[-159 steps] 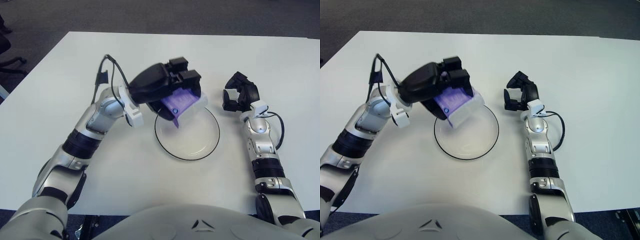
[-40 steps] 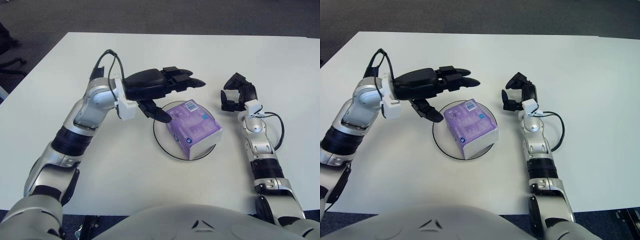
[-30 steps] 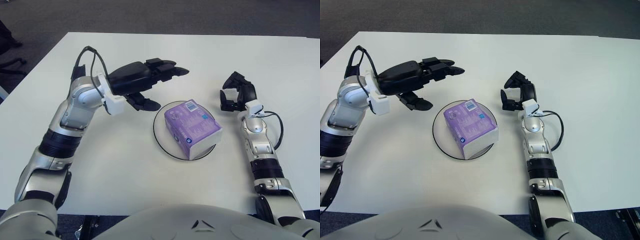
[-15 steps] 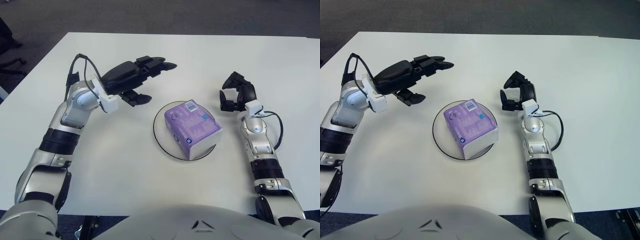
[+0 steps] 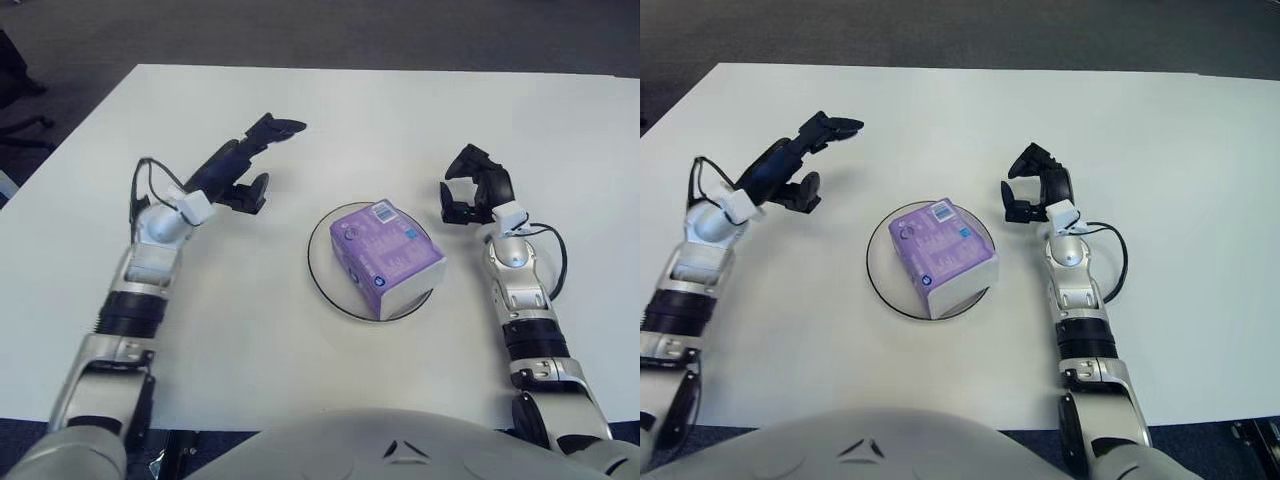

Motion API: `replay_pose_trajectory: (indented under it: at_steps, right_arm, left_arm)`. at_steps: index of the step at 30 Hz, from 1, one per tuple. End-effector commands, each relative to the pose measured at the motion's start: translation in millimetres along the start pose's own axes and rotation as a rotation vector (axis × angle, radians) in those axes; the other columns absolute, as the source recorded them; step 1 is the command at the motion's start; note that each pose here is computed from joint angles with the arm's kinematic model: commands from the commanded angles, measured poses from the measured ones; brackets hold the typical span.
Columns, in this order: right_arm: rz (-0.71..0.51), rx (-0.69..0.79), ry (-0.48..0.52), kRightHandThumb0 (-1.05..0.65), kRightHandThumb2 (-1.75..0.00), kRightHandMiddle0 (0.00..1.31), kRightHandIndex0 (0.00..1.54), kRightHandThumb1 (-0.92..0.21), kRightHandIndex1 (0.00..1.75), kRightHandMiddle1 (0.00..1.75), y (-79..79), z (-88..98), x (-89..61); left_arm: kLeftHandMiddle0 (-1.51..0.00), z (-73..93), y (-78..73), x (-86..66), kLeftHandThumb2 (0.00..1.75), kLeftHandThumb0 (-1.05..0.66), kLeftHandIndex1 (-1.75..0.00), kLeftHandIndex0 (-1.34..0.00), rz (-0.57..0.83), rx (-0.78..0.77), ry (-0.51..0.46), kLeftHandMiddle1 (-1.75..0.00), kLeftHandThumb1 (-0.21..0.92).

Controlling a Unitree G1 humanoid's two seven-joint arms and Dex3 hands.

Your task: Put the tissue paper into the plate.

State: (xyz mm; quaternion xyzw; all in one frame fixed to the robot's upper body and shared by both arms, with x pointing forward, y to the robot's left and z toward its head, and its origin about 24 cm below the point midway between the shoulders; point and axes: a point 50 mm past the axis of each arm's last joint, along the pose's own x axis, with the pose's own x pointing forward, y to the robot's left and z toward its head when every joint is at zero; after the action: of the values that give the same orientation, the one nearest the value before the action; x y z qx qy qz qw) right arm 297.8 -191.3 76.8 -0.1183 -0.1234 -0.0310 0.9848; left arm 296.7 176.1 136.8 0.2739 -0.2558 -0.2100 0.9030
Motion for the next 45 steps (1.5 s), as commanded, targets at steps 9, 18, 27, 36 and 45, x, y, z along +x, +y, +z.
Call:
replay_pose_trajectory:
  at_steps: [9,18,27,36,45]
  right_arm:
    - [0.006,0.097,0.253,-0.48,-1.31,0.61,1.32,-0.32,1.75,1.75,16.2,-56.3,-54.0]
    - [0.006,0.109,0.254,-0.48,-1.31,0.61,1.31,-0.32,1.75,1.75,16.4,-56.4,-54.6]
    - [0.013,0.127,0.252,-0.48,-1.32,0.61,1.32,-0.32,1.75,1.75,16.0,-56.9,-55.5]
    - [0.018,0.118,0.247,-0.48,-1.31,0.61,1.33,-0.32,1.75,1.75,15.7,-56.6,-55.8]
    - [0.017,0.117,0.253,-0.48,-1.31,0.61,1.33,-0.33,1.75,1.75,14.5,-56.7,-56.9]
  left_arm:
    - [-0.95,-17.5,-20.2,-15.8,1.12,-0.88,-1.72,-0.36,0.276,-0.293,0.184,-1.74,0.92]
    - [-1.01,-17.7,-35.7,-18.5,0.95,-0.57,-1.75,-0.59,0.415,-0.516,0.274,-1.75,0.92]
    - [-1.08,-23.1,-44.0,-25.2,0.89,-0.40,-1.75,-0.38,0.456,-0.649,0.314,-1.75,0.67]
    - [-1.16,-26.4,-52.2,-30.4,0.91,-0.39,-1.75,-0.37,0.498,-0.776,0.335,-1.75,0.64]
    - [-1.21,-34.5,-58.3,-37.4,0.94,-0.40,-1.75,-0.39,0.523,-0.855,0.385,-1.75,0.62]
